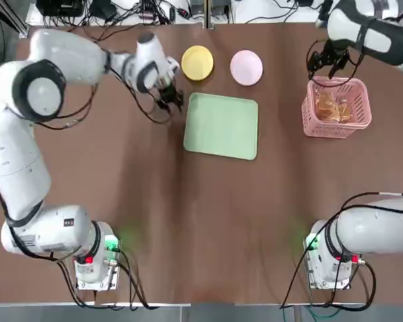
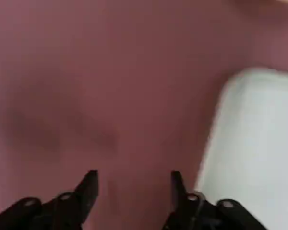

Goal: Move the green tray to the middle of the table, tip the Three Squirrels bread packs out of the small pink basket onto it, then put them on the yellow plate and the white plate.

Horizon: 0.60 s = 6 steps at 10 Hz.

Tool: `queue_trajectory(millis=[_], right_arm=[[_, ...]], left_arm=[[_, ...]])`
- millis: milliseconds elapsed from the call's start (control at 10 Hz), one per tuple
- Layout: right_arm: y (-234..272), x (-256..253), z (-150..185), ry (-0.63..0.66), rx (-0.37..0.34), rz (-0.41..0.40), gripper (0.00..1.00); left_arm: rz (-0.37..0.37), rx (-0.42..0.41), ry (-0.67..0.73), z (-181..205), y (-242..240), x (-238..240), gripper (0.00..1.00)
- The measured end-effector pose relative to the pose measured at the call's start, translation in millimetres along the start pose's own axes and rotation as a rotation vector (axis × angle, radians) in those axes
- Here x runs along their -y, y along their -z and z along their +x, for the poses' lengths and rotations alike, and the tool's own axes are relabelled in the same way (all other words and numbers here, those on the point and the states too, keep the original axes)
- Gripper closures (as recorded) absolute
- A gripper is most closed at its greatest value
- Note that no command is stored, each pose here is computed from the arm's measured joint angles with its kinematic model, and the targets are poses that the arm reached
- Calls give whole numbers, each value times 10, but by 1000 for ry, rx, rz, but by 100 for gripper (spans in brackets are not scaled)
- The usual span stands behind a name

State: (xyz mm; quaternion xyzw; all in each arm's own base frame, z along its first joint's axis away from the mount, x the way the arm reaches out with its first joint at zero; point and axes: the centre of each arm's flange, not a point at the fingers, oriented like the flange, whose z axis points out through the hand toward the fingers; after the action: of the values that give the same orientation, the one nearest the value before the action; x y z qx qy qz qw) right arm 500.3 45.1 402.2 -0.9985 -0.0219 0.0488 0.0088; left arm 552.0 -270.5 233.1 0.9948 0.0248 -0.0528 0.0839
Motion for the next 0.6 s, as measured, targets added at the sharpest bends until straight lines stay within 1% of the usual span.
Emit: queue_trajectory(millis=[100, 200, 300, 400, 600], right_arm=[[-150, -3, -46, 0, 0, -1, 4], [-262, 13, -80, 4, -5, -1, 4], [-329, 48, -101, 11, -14, -2, 4], [-357, 69, -108, 15, -23, -2, 4], [-387, 67, -93, 15, -61, -1, 4]], left_arm=[[37, -34, 17, 242, 510, 484, 11], [77, -54, 33, 381, 986, 922, 0], [112, -63, 46, 453, 1407, 1234, 0], [139, -68, 49, 504, 1797, 1449, 0], [170, -69, 24, 592, 2601, 1879, 0]])
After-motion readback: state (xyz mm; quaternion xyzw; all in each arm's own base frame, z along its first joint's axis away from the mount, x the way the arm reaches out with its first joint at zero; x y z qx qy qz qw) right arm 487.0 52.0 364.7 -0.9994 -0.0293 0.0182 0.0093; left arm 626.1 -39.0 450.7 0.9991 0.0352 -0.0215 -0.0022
